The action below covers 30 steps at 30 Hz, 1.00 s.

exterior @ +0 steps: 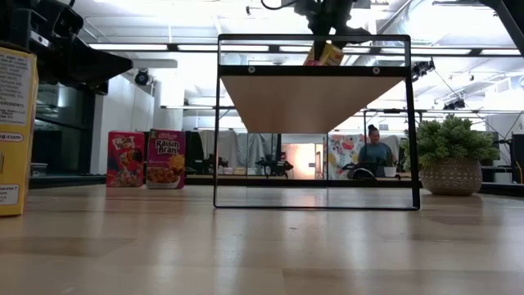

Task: Stack cereal on shelf
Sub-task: Put the right yellow cereal box on the shelf

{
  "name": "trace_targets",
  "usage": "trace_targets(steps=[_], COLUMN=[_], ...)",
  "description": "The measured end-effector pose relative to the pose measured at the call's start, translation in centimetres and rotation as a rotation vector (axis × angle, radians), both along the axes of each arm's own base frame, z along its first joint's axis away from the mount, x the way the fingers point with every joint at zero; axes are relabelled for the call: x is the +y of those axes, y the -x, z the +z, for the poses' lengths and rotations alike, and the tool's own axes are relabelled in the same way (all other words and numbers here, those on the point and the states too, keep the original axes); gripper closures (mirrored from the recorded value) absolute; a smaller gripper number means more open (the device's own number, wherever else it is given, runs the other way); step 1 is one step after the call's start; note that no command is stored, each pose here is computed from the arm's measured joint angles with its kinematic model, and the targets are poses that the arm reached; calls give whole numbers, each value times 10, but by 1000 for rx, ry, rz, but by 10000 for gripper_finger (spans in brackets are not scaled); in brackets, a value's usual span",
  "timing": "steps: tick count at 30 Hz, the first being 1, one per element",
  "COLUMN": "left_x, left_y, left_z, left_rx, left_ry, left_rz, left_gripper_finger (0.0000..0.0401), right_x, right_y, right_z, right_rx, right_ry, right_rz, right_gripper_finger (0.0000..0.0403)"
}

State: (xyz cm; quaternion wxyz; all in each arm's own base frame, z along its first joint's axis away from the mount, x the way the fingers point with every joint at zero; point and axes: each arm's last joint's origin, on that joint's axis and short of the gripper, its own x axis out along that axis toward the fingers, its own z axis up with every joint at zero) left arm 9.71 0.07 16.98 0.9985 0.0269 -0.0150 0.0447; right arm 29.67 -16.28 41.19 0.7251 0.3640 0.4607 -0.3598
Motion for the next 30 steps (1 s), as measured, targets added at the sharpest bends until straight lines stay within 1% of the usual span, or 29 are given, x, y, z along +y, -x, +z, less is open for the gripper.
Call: trace_targets(steps=[3, 6, 12, 16, 18, 19, 24, 30], left_x=[0, 0, 0, 0, 0, 0, 0, 0], left_y=[0, 0, 0, 0, 0, 0, 0, 0], left_z=[0, 0, 0, 0, 0, 0, 0, 0], left_rx=[0, 0, 0, 0, 0, 0, 0, 0], left_ry=[0, 0, 0, 0, 0, 0, 0, 0], left_rz=[0, 0, 0, 0, 0, 0, 0, 0], left_gripper_finger=[401, 401, 401, 401, 401, 401, 401, 401], right_x=[-2, -3, -4, -5, -4, -3, -4, -6], right_y=[1, 1, 0, -3, -6, -6, -5, -4], right_z=[0, 0, -2, -22, -30, -32, -35, -35], right_rx=[-6, 6, 15, 72, 66, 67, 93, 147], right_ry=[-10, 11, 13, -54, -128, -134, -109, -27], right_rz=[-4, -22, -19, 5, 76, 90, 70, 58], right_gripper_finger=[270, 270, 270, 270, 270, 270, 270, 270])
